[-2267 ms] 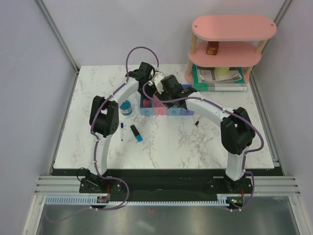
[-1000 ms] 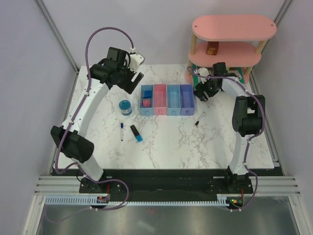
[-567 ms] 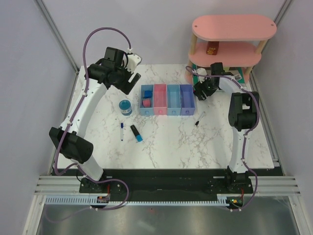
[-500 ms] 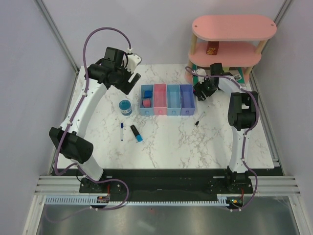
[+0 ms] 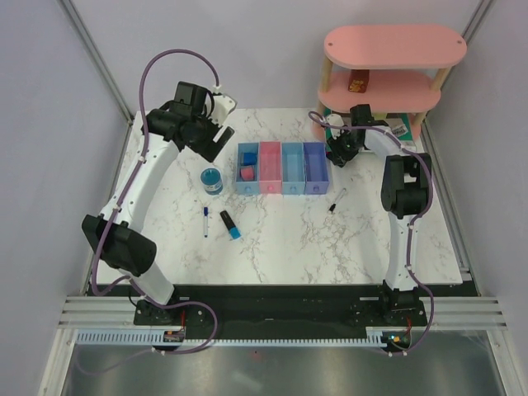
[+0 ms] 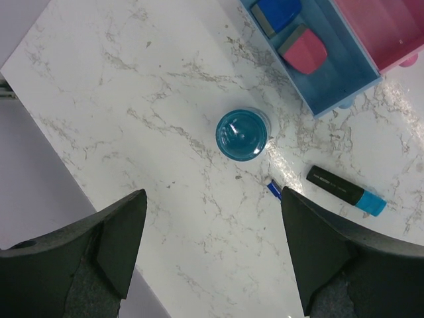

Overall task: Sort the stationery into containers
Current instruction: Pick up the pen from the center of the board.

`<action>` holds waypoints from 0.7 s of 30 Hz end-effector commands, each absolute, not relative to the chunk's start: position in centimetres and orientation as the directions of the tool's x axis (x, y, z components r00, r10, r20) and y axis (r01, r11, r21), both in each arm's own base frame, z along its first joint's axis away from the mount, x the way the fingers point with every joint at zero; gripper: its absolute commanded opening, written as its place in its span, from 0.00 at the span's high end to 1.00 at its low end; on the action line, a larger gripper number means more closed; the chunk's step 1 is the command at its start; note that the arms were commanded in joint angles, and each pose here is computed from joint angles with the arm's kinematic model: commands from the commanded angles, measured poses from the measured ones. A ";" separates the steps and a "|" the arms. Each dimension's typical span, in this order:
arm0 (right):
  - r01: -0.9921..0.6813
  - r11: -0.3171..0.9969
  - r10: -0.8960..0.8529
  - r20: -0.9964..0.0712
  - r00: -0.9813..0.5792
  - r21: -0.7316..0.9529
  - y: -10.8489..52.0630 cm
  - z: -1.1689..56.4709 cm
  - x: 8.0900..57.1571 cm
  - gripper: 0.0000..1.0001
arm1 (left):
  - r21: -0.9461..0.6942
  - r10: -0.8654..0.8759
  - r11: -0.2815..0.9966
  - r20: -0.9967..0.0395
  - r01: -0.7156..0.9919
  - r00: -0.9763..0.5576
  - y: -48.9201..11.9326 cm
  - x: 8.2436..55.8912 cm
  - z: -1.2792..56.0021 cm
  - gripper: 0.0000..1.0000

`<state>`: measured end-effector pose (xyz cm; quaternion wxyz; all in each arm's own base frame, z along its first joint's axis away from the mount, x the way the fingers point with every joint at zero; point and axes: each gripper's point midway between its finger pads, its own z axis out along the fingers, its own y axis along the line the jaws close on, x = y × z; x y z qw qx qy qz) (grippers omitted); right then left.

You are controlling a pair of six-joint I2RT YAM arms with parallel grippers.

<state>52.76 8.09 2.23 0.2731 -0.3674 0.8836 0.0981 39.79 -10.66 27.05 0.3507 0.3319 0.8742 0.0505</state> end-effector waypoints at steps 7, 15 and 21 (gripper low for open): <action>-0.704 0.710 -0.642 -0.416 -0.643 -0.009 5.5 -1.0 47.1 0.85 | 0.314 0.637 0.754 -0.566 0.577 -0.524 -9.7 37.3 25.7 0.11; -0.664 0.746 -0.626 -0.394 -0.673 -0.049 3.2 2.0 43.4 0.91 | 0.281 0.616 0.763 -0.587 0.582 -0.525 -10.1 36.6 25.3 0.11; -0.582 0.812 -0.541 -0.444 -0.714 -0.053 2.5 6.4 41.8 0.93 | 0.234 0.617 0.749 -0.587 0.620 -0.524 -10.7 35.4 23.9 0.11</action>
